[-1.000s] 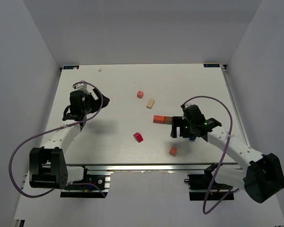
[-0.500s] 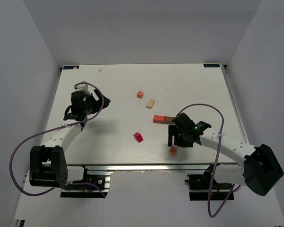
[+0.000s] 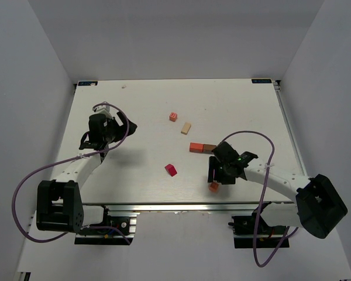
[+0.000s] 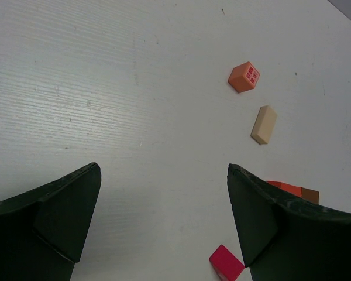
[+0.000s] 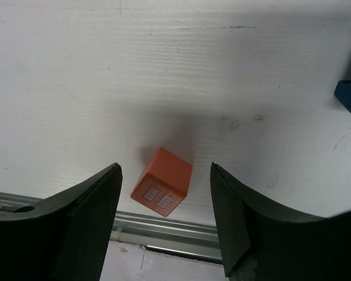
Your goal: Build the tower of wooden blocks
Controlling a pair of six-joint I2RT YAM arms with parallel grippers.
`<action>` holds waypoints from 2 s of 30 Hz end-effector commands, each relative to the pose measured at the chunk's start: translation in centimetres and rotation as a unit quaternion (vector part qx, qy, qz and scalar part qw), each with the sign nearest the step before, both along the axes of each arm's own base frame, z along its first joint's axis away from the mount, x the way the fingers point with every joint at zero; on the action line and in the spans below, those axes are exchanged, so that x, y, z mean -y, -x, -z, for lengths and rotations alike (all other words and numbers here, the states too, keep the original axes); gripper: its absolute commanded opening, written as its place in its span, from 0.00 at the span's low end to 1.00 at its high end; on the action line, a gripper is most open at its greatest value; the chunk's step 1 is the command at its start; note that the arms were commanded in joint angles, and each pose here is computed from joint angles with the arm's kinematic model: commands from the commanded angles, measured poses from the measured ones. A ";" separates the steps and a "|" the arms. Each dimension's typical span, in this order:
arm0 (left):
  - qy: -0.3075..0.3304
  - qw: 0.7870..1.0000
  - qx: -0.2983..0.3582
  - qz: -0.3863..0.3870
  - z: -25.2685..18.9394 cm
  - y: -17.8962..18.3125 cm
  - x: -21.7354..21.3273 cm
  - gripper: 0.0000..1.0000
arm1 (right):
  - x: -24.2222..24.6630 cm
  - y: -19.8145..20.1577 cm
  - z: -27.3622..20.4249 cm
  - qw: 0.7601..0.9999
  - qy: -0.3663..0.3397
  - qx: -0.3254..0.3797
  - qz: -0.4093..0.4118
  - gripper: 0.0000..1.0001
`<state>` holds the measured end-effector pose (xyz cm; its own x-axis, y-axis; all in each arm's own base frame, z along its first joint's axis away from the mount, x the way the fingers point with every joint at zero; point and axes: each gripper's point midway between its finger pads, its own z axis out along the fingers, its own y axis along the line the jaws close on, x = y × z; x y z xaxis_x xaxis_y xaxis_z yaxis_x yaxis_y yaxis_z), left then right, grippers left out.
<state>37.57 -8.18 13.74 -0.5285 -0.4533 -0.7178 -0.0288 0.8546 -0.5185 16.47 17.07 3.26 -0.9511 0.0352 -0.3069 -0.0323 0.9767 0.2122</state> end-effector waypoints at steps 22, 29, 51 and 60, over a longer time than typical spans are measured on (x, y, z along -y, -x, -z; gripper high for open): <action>-0.003 1.000 0.029 0.002 -1.7 0.4 0.1 0.98 | 0.2 1.5 1.0 0.999 0.000 -0.035 0.017 0.50; -0.002 1.000 0.031 0.002 -1.8 0.4 0.1 0.98 | 0.6 2.2 0.8 0.999 0.010 -0.049 0.017 0.56; 0.037 0.991 0.046 0.120 -4.2 2.0 6.2 0.98 | -9.7 -6.2 -8.5 0.916 -0.186 0.280 -0.219 0.20; 0.125 0.926 0.060 0.351 -7.5 10.5 18.5 0.98 | -11.4 -4.8 -13.3 0.794 -0.234 0.437 -0.351 0.23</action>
